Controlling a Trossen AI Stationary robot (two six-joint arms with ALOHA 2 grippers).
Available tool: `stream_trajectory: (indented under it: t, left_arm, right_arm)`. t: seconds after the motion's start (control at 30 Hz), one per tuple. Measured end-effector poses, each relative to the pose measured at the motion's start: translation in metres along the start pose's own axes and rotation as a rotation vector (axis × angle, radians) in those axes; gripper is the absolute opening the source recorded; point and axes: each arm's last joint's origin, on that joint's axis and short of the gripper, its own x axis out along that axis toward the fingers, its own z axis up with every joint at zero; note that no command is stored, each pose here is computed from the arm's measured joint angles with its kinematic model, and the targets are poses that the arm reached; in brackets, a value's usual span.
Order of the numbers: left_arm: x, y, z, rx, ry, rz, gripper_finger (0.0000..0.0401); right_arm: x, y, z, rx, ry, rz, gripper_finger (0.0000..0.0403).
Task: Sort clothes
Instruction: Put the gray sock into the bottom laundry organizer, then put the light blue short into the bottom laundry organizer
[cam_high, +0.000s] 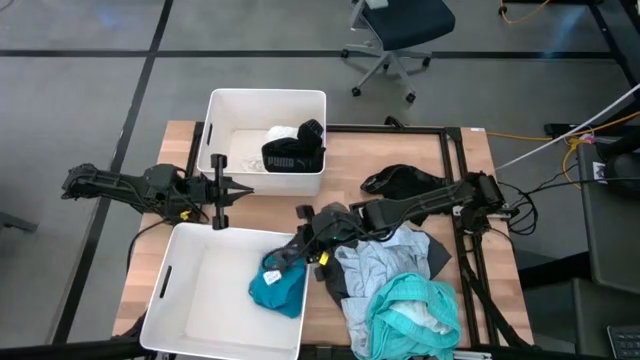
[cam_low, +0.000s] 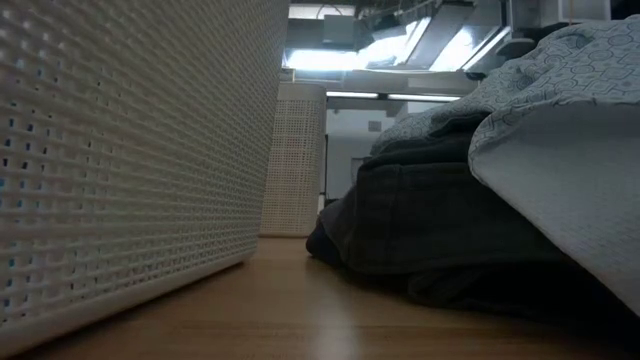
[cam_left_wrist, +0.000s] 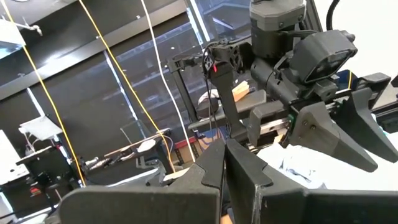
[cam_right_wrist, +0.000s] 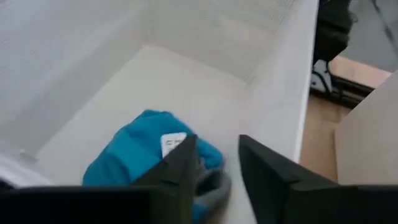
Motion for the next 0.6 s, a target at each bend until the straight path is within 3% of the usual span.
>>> stream_trajectory:
  t: [0.13,0.27,0.4,0.6]
  left_arm:
    - [0.0,0.0,0.0,0.001,0.003,-0.002,0.0005]
    - [0.0,0.0,0.0,0.001,0.006,-0.003,0.0005]
    - [0.0,0.0,0.0,0.001,0.005,-0.003,0.0005]
    - [0.0,0.0,0.0,-0.013,0.005,-0.003,0.0005]
  right_arm:
    - [-0.017,0.003,0.002,-0.004,0.061,0.014,0.0189]
    - [-0.057,0.002,0.016,0.07,0.169,-0.033,0.0227]
    - [-0.093,0.003,0.016,0.174,0.303,-0.071,0.0244]
    - [-0.116,0.005,-0.005,0.256,0.435,-0.185,0.0242]
